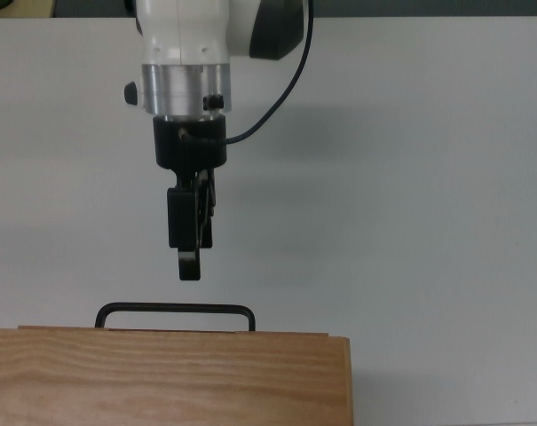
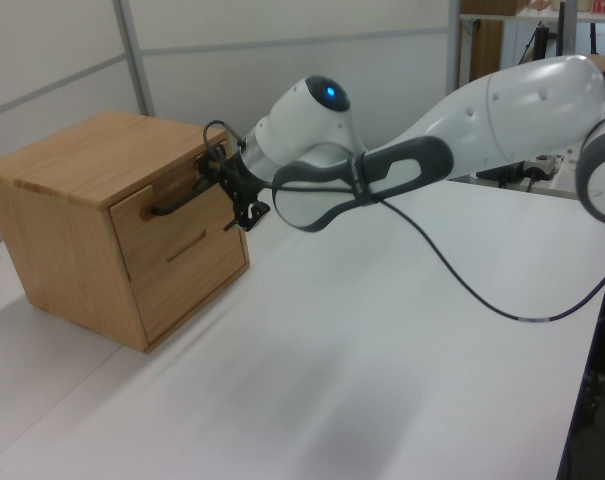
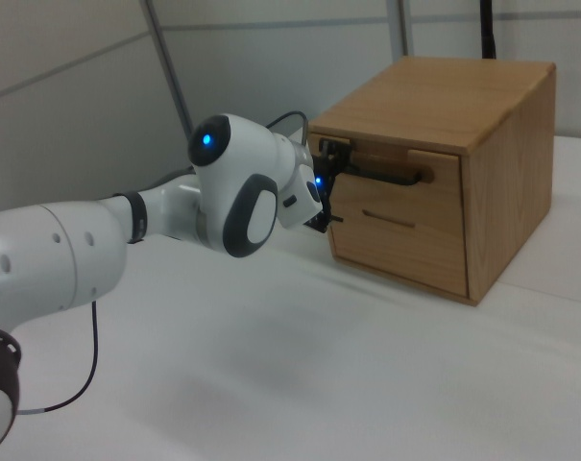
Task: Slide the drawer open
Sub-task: 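Close the gripper around the black bar handle of the upper drawer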
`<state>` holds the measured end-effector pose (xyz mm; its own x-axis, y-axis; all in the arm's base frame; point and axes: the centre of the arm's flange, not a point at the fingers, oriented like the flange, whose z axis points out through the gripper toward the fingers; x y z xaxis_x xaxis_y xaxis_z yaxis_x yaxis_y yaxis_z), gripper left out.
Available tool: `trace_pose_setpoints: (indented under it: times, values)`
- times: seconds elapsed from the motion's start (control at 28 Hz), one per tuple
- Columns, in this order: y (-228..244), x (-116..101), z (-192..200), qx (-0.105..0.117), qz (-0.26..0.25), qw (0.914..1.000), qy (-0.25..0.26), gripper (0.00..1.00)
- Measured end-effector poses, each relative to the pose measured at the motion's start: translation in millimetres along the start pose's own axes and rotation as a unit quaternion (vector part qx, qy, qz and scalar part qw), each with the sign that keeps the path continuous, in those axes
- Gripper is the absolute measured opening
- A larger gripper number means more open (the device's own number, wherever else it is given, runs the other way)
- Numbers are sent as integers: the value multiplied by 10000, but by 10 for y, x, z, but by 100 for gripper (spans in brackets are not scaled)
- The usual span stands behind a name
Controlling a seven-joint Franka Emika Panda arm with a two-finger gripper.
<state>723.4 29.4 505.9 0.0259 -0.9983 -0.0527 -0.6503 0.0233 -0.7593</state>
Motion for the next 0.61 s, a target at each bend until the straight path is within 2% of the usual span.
trace_pose_setpoints:
  times: [0.14,0.18,0.29,0.36,0.43,0.5,0.61]
  values:
    - [14,44,144,515,40,9987,-38,100]
    - [16,72,188,692,60,9976,-44,97]
    - [22,127,259,937,93,9955,-42,95]
    - [15,152,299,1046,109,9944,-40,87]
    - [4,158,317,1084,115,9940,-42,82]
    - [-20,161,314,1114,117,9937,-43,82]
    - [-55,162,296,1154,111,9932,-42,73]
